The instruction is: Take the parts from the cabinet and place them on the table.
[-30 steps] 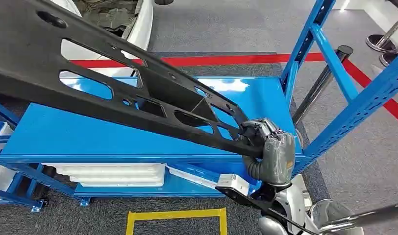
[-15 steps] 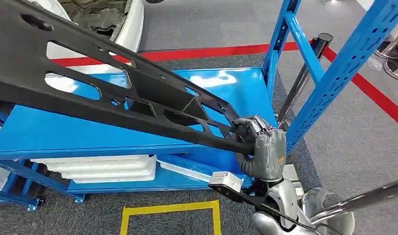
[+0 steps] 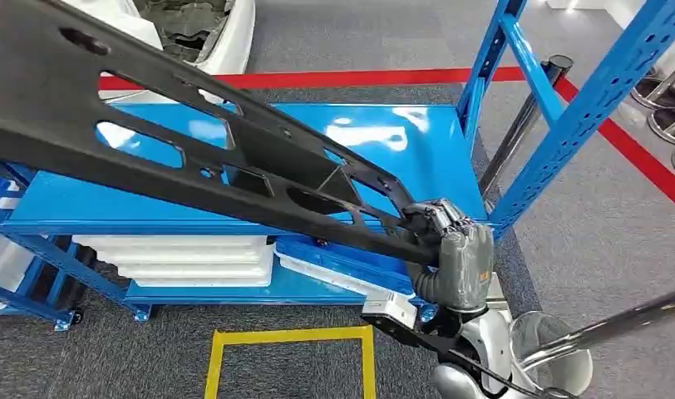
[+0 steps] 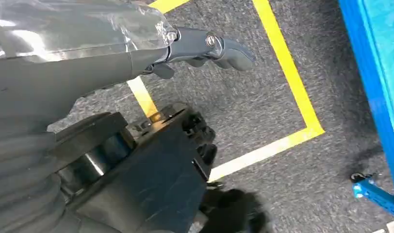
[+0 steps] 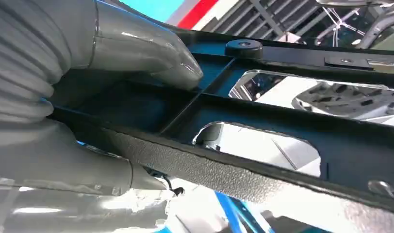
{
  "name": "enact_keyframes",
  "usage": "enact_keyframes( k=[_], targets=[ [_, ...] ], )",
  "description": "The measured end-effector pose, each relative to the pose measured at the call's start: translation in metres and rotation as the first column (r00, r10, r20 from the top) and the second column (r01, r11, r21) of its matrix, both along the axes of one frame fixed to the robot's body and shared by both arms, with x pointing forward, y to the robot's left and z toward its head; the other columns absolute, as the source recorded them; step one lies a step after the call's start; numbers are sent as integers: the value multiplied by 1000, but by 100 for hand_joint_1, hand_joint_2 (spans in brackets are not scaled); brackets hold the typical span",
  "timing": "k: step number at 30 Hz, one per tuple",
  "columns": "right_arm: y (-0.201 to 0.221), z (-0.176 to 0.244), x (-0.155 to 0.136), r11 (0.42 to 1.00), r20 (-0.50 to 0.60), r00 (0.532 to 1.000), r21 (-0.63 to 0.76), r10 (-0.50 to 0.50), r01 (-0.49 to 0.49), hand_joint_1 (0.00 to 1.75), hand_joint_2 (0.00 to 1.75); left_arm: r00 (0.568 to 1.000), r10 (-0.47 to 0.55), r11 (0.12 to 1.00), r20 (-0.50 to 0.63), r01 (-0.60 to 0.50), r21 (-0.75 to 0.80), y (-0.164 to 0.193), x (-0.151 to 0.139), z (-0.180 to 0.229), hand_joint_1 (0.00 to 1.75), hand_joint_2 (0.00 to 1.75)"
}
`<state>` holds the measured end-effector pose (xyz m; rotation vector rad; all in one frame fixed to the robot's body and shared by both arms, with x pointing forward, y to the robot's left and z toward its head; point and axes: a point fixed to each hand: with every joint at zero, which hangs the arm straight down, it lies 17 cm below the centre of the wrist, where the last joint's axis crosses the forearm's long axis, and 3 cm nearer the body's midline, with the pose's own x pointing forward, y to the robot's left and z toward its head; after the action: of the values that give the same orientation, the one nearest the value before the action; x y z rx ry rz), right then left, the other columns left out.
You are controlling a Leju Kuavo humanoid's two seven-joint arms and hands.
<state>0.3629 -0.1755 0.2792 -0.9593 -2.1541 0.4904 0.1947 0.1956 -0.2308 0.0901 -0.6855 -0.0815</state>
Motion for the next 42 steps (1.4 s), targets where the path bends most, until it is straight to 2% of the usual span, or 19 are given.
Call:
enact_keyframes(
  k=[42],
  targets=[
    [1,-6,5,1000,-40,999,-13,-12,12,175,175,1000,-19,1000,5,19,-10,-6,3,2,0,175]
  ],
)
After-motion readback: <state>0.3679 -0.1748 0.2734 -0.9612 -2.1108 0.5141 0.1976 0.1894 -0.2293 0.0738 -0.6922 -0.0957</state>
